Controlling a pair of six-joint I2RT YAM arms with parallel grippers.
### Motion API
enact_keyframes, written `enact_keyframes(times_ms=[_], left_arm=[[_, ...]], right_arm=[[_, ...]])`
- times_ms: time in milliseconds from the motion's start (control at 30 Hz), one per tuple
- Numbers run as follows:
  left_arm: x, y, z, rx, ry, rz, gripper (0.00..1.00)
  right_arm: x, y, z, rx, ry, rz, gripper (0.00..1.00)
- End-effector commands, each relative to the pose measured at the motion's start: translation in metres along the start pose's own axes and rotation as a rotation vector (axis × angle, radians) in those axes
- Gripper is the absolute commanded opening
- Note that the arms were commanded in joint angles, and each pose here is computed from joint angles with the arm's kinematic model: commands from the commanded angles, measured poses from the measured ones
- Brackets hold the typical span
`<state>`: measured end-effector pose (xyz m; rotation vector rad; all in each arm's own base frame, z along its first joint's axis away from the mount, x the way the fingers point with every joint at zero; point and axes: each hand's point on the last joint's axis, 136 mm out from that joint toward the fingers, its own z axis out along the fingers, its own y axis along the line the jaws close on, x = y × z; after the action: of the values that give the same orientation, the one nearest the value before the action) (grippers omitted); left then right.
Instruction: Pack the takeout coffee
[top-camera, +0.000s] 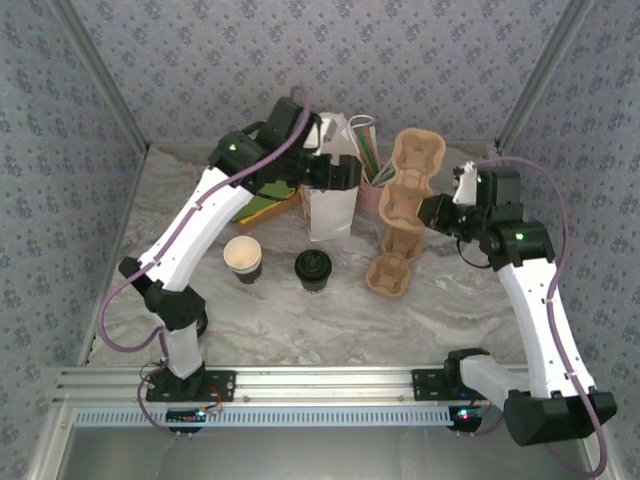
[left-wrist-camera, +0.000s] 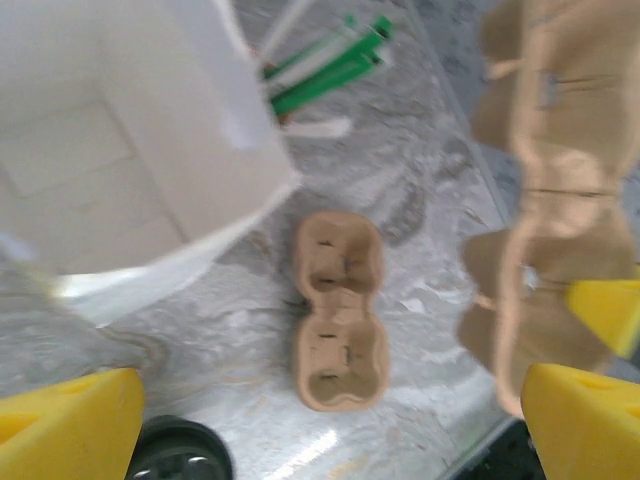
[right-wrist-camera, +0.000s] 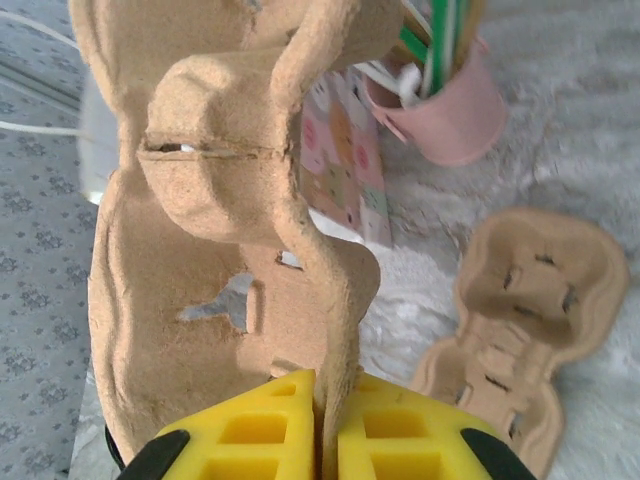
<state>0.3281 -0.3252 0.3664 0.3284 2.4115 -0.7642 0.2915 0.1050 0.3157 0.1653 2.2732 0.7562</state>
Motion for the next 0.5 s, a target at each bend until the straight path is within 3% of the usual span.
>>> enact_keyframes(times_ms=[0, 300, 467], left_arm=[[-0.010, 0.036, -0.025, -0.099, -0.045, -0.044, 0.97], [-0.027, 0.098, -0.026, -0.176, -0.091, -0.143, 0.95], [-0.034, 0.107, -0.019, -0.151, -0.104, -0.151, 0.86]], right_arm=[[-0.020, 0.016, -0.005, 0.034, -0.038, -0.085, 0.11], [-0.054, 0.071, 0.026, 0.050, -0.047, -0.294, 0.12], [-0.065, 0.096, 0.049, 0.057, -0.050, -0.364, 0.12]])
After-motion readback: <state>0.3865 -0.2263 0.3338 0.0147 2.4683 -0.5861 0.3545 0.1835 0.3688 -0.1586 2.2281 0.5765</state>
